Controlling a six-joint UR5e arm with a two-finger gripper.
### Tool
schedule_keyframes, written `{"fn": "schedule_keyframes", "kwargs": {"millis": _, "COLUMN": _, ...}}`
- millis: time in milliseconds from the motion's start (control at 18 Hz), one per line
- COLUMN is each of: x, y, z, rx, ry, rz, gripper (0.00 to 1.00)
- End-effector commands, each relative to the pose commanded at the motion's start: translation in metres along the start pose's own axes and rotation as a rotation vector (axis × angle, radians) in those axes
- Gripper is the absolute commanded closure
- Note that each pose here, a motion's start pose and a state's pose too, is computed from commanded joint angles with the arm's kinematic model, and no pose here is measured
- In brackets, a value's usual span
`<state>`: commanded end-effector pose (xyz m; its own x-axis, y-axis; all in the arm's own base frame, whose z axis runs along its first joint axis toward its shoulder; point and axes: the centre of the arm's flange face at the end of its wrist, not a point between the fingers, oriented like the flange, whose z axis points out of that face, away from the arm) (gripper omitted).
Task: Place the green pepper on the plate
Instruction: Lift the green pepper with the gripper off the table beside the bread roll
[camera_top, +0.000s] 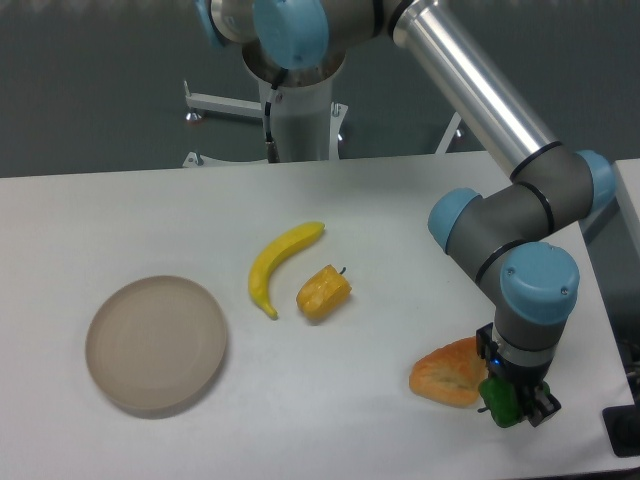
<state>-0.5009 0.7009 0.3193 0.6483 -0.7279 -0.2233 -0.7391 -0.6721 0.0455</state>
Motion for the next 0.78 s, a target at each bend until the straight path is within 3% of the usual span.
{"fn": "schedule_keyframes", "kwargs": {"millis": 333, "x": 0.002, "y": -0.001, "z": -0.008, "rx": 0.003, "ry": 0.0, "rz": -0.002, "gripper": 0.45}}
{"fn": "schedule_keyframes", "kwargs": {"millis": 778, "x": 0.046, "y": -0.069, "z": -0.053, "rx": 0.053, "ry": 0.03, "rz": -0.156, "gripper": 0.45}}
